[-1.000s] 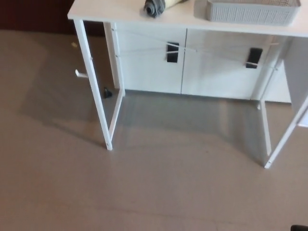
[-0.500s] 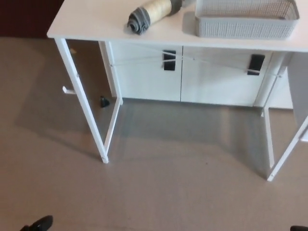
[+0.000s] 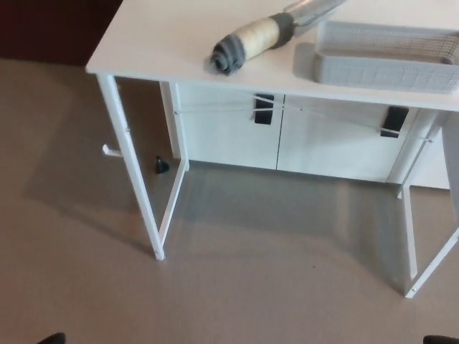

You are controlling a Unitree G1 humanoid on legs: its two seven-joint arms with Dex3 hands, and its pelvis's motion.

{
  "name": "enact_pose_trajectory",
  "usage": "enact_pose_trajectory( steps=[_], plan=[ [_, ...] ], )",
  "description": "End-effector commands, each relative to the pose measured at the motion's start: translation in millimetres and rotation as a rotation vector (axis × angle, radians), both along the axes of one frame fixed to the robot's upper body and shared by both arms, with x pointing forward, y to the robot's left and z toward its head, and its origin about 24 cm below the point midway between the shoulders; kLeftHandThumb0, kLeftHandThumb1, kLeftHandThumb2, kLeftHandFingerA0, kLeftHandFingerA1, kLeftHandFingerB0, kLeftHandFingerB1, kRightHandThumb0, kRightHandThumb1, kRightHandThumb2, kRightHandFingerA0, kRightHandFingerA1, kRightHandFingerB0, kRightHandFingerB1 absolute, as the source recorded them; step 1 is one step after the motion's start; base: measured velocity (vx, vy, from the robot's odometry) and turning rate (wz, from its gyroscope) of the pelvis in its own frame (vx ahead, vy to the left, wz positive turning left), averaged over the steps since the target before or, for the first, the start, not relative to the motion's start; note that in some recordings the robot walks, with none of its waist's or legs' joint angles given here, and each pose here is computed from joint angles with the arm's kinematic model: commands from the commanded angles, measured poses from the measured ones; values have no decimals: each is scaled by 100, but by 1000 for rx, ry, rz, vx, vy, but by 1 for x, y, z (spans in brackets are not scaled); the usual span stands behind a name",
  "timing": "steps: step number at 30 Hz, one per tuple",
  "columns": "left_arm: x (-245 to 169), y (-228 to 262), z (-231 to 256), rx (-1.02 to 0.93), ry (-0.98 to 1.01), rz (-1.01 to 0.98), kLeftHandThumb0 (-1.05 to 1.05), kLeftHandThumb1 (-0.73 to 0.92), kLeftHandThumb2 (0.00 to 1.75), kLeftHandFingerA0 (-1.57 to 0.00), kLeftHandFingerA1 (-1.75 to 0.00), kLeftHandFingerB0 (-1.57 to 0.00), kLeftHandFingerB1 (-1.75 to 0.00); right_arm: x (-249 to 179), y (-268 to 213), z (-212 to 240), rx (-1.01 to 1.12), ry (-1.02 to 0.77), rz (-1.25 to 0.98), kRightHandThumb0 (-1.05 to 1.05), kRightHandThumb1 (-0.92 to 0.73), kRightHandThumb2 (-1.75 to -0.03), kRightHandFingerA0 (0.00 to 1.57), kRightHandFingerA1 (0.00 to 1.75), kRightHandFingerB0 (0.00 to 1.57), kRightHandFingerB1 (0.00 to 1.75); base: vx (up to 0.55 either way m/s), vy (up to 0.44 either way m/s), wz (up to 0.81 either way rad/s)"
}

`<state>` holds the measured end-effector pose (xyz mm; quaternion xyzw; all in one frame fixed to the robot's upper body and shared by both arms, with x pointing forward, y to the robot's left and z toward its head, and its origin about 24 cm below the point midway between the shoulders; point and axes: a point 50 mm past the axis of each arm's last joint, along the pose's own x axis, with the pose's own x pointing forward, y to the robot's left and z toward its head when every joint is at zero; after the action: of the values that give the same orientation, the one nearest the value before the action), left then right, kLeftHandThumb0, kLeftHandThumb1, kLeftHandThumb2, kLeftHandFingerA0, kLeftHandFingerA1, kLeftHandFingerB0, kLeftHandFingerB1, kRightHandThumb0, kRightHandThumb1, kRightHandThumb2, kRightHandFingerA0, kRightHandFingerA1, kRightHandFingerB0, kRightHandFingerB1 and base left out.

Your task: The robot walks towards a desk on which a shovel is kept on the left hand side and a container is kept on the right hand side. The robot picks up the shovel using its left hand and places it in the container.

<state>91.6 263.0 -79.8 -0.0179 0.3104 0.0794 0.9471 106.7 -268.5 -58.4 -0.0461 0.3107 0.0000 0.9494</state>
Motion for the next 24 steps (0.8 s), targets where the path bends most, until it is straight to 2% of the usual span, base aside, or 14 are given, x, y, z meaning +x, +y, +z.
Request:
enact_pose_trajectory(
  steps=[1,5,6,8,11,12,13,14,15,16,17,18,24],
  plan=[
    [-2,2,-1,-7,9,-4,-17,70,60,-35,-46,-35,-37,5,-4,5,-25,-34,9,-45,-47,-55,83,53,60,45,13,-347,22],
    [-7,4,-1,6,18,-10,-16,70,60,-35,-45,-31,-37,4,-6,5,-30,-29,22,-49,-46,-57,82,52,60,45,139,-136,-3],
    [-7,6,0,0,15,-10,-15,47,96,-26,-58,-20,-53,4,-6,5,-33,-32,22,-47,-47,-56,83,51,61,44,163,4,-5],
    [-7,7,0,11,21,-20,-15,48,96,-26,-58,-20,-53,6,-5,6,-48,-26,29,-46,-47,-57,83,51,60,44,187,28,-7],
    [-12,10,0,11,33,-17,-14,48,96,-26,-58,-20,-53,2,-3,5,-27,-21,19,-43,-48,-55,82,52,59,45,201,98,-14],
    [-14,11,-1,8,38,-10,-16,70,61,-34,-45,-32,-37,0,-3,3,-21,-18,15,-44,-48,-55,83,52,60,45,311,170,-20],
    [-17,11,-1,8,45,-8,-14,47,96,-26,-58,-20,-53,-3,-3,3,-23,-13,21,-46,-47,-56,82,52,60,45,300,201,-15],
    [-18,11,-1,11,48,-11,-14,47,96,-25,-57,-19,-53,-4,-4,2,-18,-8,21,-46,-47,-56,81,52,60,44,378,230,-13],
    [-19,11,-2,9,53,-8,-14,46,96,-26,-57,-20,-53,-4,-4,2,-16,-5,15,-46,-47,-56,83,52,60,44,217,146,33],
    [-19,11,-2,11,63,10,-16,66,59,-40,-42,-35,-36,-3,-4,2,-19,-7,12,-44,-48,-55,84,52,61,44,258,-90,-65],
    [-18,11,-2,16,60,7,-15,44,94,-29,-58,-21,-53,-1,-3,2,-26,-13,17,-45,-47,-55,85,52,61,44,261,-89,-49],
    [-18,10,-2,18,55,3,-17,65,60,-40,-45,-33,-37,1,-3,3,-35,-14,23,-45,-47,-55,86,51,60,44,275,-97,-24],
    [-18,10,-5,16,64,9,-15,66,60,-39,-44,-35,-36,3,-3,3,-34,-18,34,-45,-49,-55,82,52,62,44,291,106,7]
  ],
)
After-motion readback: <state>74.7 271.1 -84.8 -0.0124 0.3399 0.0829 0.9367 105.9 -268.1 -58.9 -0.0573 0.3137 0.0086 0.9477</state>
